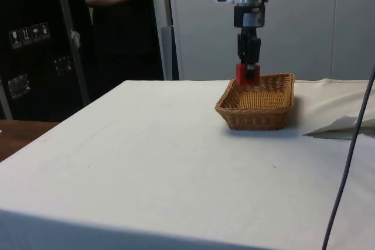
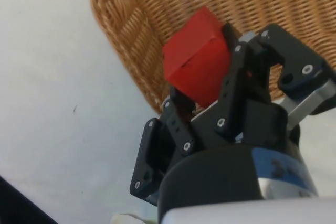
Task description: Pick up the cube and place it into the basket.
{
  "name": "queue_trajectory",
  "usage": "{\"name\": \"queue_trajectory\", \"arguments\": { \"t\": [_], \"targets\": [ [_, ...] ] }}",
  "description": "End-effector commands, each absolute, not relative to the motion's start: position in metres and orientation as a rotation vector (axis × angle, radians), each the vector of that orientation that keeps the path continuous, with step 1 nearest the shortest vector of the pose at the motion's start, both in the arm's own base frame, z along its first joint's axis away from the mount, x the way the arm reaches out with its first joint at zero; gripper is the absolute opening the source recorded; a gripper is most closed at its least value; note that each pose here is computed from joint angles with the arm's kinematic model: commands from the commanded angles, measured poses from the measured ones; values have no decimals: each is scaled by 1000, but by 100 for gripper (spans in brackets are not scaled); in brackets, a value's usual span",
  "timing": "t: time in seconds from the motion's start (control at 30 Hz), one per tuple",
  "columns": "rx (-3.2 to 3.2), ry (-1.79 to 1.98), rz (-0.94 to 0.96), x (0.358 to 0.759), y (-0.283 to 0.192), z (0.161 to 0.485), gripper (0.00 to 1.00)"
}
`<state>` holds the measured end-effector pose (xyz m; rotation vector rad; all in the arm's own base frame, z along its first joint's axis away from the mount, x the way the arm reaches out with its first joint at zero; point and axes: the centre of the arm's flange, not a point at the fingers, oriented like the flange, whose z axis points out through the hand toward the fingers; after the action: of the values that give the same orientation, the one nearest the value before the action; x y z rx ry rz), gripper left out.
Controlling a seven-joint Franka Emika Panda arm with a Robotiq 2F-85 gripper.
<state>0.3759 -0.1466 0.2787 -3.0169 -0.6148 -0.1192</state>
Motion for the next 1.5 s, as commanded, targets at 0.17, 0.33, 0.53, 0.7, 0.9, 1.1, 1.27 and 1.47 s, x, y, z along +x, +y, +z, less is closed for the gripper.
{"name": "queue_trajectory", "arguments": {
  "t": [0.17,0.33,0.53,0.7,0.9,1.1,1.27,1.47],
  "targets": [
    [-3043,-620,-135,371,-157,263,3],
    [-3058,-619,-127,369,-165,253,3],
    [-3076,-617,-94,367,-173,243,3],
    [-3094,-620,-100,361,-183,233,3],
    [-3115,-617,-80,356,-191,223,3],
    [-3125,-613,-69,353,-194,215,3],
    [-3119,-608,-56,353,-194,212,3],
    [-3126,-606,-36,354,-194,209,7]
  ]
}}
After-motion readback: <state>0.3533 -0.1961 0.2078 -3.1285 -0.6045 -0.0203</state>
